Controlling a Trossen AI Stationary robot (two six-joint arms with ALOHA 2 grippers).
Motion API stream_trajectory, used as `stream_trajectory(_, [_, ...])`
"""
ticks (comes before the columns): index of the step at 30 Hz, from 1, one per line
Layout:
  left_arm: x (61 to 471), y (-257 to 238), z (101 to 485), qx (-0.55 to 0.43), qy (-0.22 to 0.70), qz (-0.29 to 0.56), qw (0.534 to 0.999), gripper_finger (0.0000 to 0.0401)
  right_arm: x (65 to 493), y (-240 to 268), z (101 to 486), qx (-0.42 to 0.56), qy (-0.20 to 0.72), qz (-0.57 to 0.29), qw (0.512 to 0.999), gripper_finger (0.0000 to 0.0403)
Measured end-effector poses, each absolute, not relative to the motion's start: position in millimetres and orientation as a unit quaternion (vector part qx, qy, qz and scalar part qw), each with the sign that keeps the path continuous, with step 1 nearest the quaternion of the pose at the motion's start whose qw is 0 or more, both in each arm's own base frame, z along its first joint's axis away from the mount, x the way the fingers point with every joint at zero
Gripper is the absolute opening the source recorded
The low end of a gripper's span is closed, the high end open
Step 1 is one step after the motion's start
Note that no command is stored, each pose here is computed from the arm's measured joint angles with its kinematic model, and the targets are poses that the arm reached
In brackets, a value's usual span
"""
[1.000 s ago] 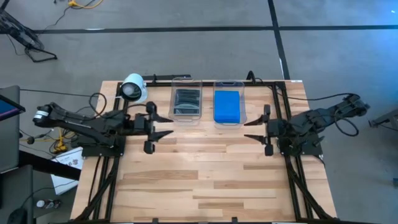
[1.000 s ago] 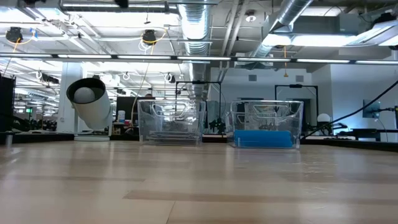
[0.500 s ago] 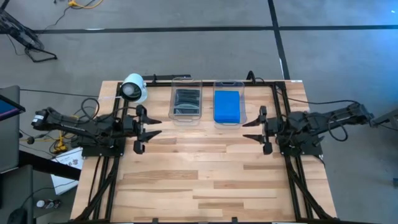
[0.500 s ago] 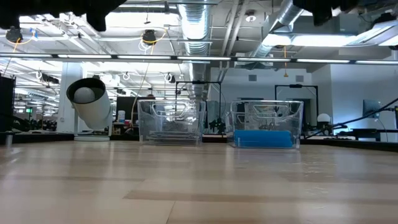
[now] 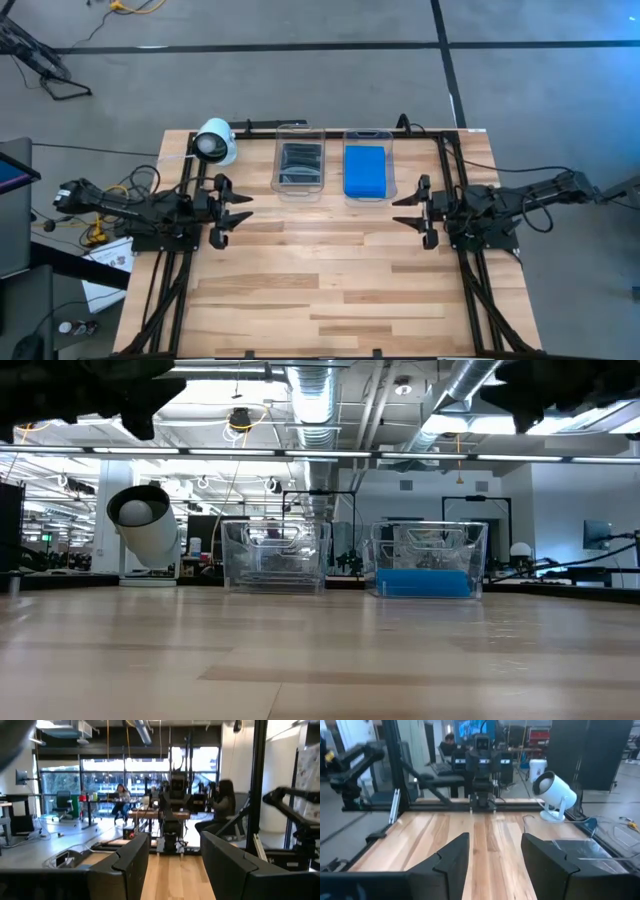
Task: Pick & place jewel cases by type
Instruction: Return to Home Position
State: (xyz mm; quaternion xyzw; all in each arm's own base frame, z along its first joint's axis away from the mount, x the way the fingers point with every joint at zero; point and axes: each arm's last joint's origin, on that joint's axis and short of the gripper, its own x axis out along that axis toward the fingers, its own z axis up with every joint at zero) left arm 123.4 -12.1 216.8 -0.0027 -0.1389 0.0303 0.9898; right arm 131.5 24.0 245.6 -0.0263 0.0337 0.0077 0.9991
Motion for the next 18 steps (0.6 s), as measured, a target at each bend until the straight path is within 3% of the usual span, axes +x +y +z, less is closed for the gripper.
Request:
stream_trajectory(10, [113, -11, 201, -0.027, -0.164, 0.028, 0.986, 0.0174, 126, 22, 206, 0.002, -0.006, -0.012, 1.000, 0.0173])
stream_trajectory(18, [113, -10, 200, -0.019, -0.162, 0.034, 0.986, 0.0174, 118, 14, 195, 0.010, -0.016, -0.047, 0.999, 0.0173])
